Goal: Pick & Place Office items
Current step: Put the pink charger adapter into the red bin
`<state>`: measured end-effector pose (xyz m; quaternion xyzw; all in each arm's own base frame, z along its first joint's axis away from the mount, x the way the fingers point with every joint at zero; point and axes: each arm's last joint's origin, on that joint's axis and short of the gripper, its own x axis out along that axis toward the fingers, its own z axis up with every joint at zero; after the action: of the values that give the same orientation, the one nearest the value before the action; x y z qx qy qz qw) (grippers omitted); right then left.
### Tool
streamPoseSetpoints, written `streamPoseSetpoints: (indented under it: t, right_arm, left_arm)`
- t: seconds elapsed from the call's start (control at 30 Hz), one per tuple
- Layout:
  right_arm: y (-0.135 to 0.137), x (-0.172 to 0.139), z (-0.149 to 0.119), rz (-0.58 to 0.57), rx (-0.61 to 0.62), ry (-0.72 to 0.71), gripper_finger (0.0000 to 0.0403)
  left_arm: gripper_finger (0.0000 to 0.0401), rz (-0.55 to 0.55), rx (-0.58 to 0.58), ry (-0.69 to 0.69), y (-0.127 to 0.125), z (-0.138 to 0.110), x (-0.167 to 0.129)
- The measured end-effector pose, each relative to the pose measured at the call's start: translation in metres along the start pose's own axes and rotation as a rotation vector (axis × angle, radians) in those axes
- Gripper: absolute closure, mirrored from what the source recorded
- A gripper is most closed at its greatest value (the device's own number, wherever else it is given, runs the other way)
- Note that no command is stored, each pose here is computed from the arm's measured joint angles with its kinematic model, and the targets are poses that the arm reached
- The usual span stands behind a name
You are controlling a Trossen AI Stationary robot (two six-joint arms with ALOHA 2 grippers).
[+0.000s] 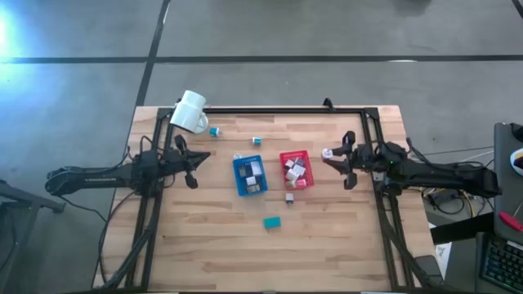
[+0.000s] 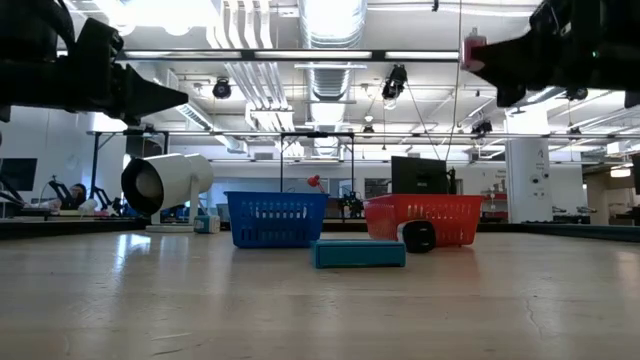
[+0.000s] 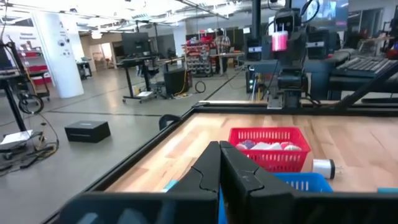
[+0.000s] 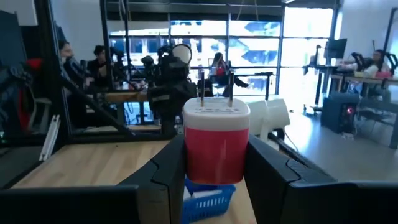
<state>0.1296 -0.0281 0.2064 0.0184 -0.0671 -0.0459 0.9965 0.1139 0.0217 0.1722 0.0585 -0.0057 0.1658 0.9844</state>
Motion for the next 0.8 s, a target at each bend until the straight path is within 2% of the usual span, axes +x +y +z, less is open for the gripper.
streamPoseSetpoints:
  t: [0.13,0.8]
  right_arm:
    - [-0.001,-0.003,-0.015,-0.013,-0.002,0.046,0.0285]
    - [-0.002,-0.003,-0.014,-0.027,-0.025,0.048,0.0282]
  left_arm:
    - [0.0396,0.000,-0.019,0.002,0.000,0.000,0.000]
    - [0.0396,0.016,-0.039,0.005,0.000,0.000,0.000]
